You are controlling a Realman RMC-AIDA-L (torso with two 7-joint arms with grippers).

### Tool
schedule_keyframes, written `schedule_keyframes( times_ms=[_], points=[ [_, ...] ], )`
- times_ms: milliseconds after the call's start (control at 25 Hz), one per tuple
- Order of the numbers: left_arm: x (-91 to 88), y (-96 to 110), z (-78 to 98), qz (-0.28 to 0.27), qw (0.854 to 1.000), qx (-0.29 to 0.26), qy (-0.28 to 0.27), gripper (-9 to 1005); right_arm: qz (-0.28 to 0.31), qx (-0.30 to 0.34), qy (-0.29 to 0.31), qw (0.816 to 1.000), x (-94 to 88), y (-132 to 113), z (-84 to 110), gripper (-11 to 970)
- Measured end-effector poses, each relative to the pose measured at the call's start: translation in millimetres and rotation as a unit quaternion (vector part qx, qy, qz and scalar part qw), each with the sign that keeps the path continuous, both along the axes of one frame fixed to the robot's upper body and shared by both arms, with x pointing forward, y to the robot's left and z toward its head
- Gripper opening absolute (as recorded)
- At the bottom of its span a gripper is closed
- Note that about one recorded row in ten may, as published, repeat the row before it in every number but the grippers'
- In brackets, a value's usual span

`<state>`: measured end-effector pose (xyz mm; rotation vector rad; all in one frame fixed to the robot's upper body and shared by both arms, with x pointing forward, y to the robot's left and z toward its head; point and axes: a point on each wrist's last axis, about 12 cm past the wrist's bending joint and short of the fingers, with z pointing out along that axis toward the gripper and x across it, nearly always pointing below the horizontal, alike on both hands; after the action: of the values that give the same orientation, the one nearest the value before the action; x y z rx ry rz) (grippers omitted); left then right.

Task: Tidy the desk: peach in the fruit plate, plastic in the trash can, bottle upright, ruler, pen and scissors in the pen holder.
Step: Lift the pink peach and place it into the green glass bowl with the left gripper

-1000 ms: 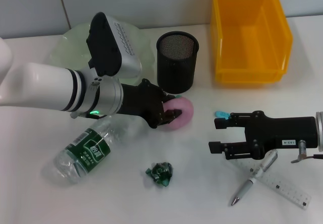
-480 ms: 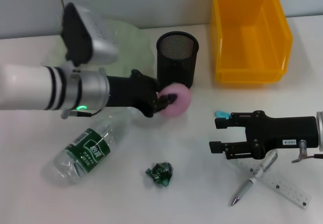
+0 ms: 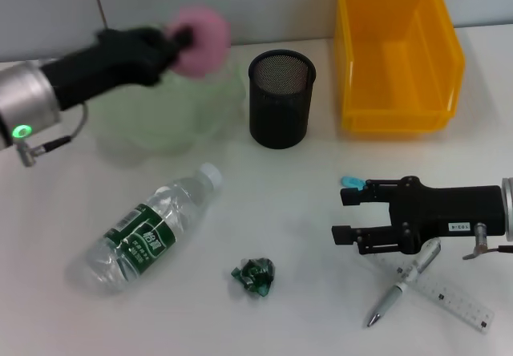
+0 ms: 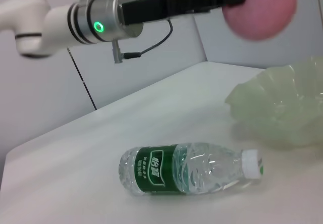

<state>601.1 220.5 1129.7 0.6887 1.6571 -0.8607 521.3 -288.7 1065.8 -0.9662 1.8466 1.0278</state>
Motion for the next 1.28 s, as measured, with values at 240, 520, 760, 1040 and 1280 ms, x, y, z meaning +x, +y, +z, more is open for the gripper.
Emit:
schedule_keyframes(
  times_ms=[240, 520, 760, 1040, 1280],
  points=[
    [8.1, 26.5, -27.2, 0.135, 0.989, -0.053, -0.025, 130, 0.003, 0.002, -0.001, 1.000, -0.7, 1.6, -0.2, 747],
    [21.8, 6.5, -48.8, 0.152, 0.988, 0.040, -0.007, 100, 0.005, 0.004, 0.000, 1.000, -1.2, 3.6, -0.5, 747],
    [30.4, -2.2, -55.4, 0.162, 0.983, 0.090, 0.007, 76, 0.006, 0.006, 0.000, 1.000, -1.3, 5.2, -0.9, 747],
    [32.9, -0.7, -55.7, 0.178, 0.980, 0.087, 0.015, 185, 0.010, 0.006, -0.004, 1.000, 1.0, 7.3, 0.7, 747],
    [32.8, -0.7, -56.1, 0.179, 0.980, 0.087, 0.017, 434, 0.012, 0.004, -0.006, 1.000, 3.1, 8.5, 2.0, 747]
  ],
)
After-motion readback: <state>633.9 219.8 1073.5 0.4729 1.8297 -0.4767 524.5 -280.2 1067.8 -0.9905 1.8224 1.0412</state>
